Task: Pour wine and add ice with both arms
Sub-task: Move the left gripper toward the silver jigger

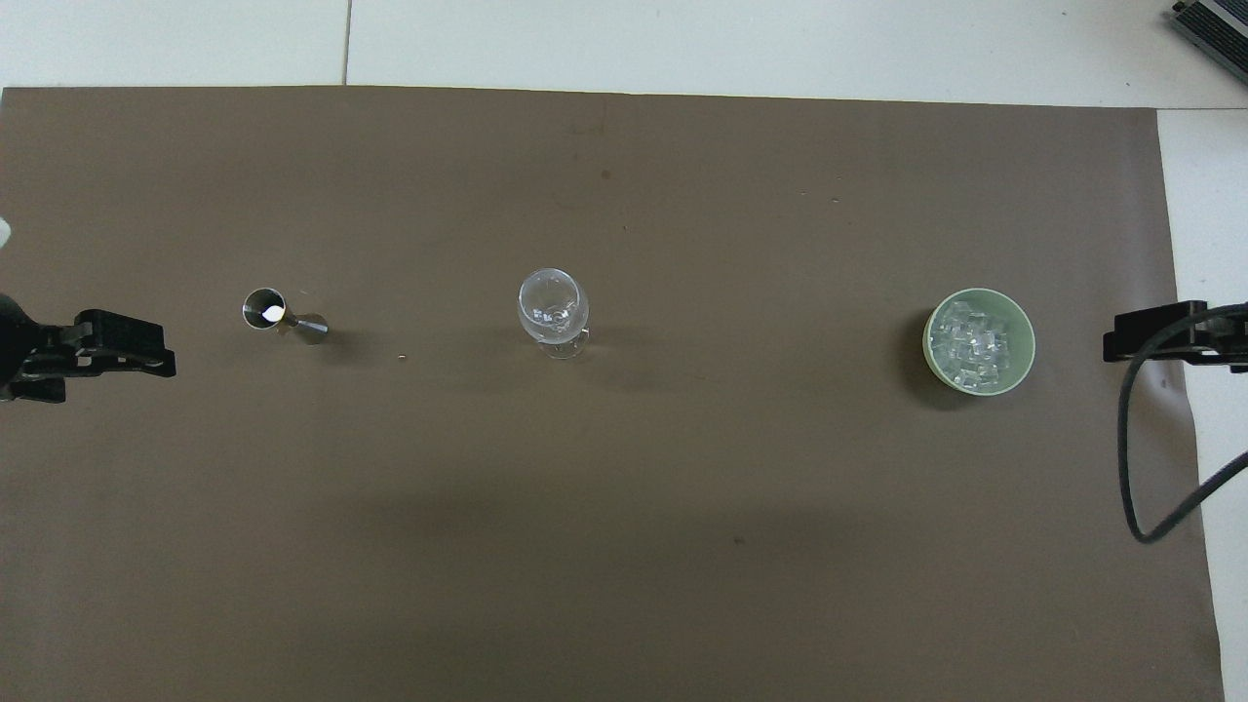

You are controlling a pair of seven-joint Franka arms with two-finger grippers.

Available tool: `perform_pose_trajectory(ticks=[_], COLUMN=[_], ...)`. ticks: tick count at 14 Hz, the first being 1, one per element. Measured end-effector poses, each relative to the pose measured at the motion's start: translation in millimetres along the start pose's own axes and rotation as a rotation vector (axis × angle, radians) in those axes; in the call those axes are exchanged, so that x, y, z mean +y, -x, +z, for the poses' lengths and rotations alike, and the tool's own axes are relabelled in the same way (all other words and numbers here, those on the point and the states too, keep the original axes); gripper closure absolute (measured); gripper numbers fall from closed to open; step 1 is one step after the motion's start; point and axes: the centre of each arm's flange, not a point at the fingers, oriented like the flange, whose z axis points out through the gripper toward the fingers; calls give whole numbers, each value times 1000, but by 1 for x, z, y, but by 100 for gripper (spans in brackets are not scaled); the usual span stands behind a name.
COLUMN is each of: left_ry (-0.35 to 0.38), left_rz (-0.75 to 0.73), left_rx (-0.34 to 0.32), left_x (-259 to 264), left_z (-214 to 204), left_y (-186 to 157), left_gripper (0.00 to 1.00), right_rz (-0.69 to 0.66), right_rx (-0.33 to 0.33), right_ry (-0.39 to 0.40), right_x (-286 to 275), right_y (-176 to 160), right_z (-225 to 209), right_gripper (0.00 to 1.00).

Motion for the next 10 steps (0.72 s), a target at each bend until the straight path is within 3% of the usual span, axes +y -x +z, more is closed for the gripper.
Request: perform_pose_trajectory(ticks=[5,10], left_ry=[130,257], left_rz=[-463,-846], left_rx=[-45,-109], left_x=[-25,-74], left_z=[30,60], left_y=[-16,-33], left_gripper=[0,0], right_rz=[15,15], right_rx=[-12,27], right_ry=[1,-6], right_x=[8,10], right_y=[1,9], right_z=[8,51], right_gripper=[0,0])
